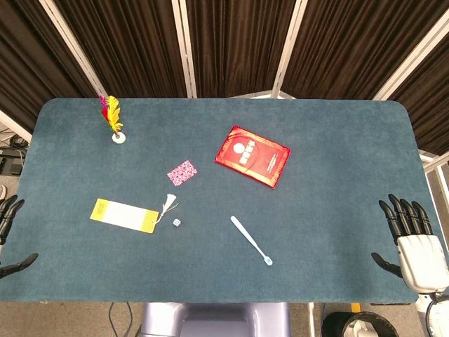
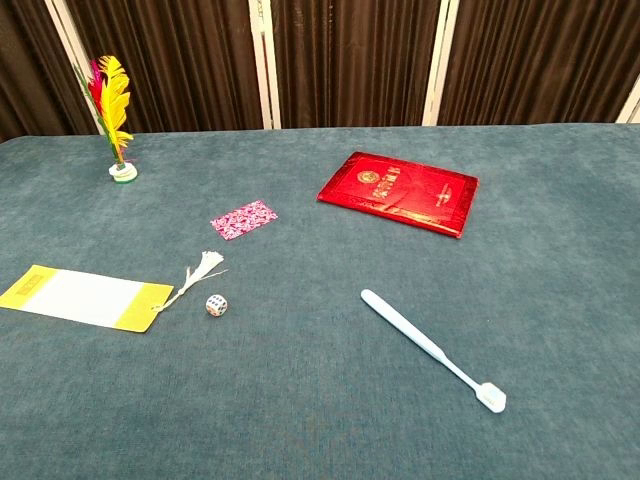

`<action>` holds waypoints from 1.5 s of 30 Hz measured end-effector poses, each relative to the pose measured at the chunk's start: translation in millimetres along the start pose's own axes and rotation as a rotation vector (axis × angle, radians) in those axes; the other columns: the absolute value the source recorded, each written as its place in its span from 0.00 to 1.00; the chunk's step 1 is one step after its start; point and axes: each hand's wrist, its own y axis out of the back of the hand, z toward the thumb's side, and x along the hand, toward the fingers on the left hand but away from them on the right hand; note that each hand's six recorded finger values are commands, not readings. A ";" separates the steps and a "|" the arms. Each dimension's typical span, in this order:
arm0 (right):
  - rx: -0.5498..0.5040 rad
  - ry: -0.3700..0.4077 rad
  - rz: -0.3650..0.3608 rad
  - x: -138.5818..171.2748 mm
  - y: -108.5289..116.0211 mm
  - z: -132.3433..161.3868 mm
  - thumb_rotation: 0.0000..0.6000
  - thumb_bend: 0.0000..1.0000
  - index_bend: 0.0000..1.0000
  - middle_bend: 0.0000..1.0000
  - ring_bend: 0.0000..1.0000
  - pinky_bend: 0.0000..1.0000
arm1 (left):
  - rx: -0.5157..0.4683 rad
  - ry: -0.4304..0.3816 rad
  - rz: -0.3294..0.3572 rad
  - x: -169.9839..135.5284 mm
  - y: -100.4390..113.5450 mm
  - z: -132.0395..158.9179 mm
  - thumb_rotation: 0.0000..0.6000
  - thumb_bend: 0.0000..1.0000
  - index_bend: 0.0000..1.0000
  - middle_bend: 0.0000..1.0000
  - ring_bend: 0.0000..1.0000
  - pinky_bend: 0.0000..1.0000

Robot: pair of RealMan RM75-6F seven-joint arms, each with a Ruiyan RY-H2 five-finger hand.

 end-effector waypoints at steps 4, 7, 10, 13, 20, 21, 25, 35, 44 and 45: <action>0.001 0.000 0.004 0.2 -1.1 0.2 1.00 0.00 0.00 0.00 0.00 0.00 | 0.000 -0.001 0.003 -0.2 0.4 0.4 1.00 0.00 0.00 0.00 0.00 0.00; 0.002 0.000 0.003 0.5 -1.1 0.0 1.00 0.00 0.00 0.00 0.00 0.00 | 0.004 0.000 -0.005 0.3 -2.0 -0.1 1.00 0.00 0.00 0.00 0.00 0.00; 0.002 -0.001 0.004 0.3 -1.1 -0.6 1.00 0.00 0.00 0.00 0.00 0.00 | 0.004 0.000 -0.019 2.7 -6.1 0.0 1.00 0.00 0.00 0.08 0.05 0.05; 0.003 -0.004 0.004 -1.8 -0.9 -1.7 1.00 0.00 0.00 0.00 0.00 0.00 | 0.005 -0.009 -0.034 9.8 -11.6 2.5 1.00 0.00 0.00 0.53 0.45 0.45; 0.013 -0.015 0.021 -8.6 -5.9 -3.6 1.00 0.00 0.00 0.00 0.00 0.00 | -0.017 -0.103 -0.100 47.7 -34.2 32.1 1.00 0.64 0.00 0.99 0.91 1.00; 0.015 -0.017 0.024 -9.3 -6.7 -4.0 1.00 0.00 0.00 0.00 0.00 0.00 | -0.018 -0.132 -0.128 57.3 -41.6 42.4 1.00 0.69 0.00 0.99 0.91 1.00; 0.033 -0.039 0.042 -14.9 -13.0 -8.2 1.00 0.00 0.00 0.00 0.00 0.00 | -0.028 -0.202 -0.229 77.3 -64.4 70.9 1.00 0.73 0.00 1.00 0.92 1.00; 0.062 -0.099 0.071 -21.8 -24.0 -19.6 1.00 0.00 0.00 0.00 0.00 0.00 | -0.057 -0.328 -0.548 110.6 -138.4 150.5 1.00 0.74 0.00 1.00 0.92 1.00; 0.065 -0.128 0.077 -23.6 -26.0 -26.8 1.00 0.00 0.00 0.00 0.00 0.00 | -0.074 -0.401 -0.669 112.0 -179.0 190.3 1.00 0.74 0.01 1.00 0.92 1.00; 0.064 -0.129 0.075 -23.7 -25.6 -27.2 1.00 0.00 0.00 0.00 0.00 0.00 | -0.075 -0.404 -0.674 111.8 -180.5 192.2 1.00 0.74 0.01 1.00 0.92 1.00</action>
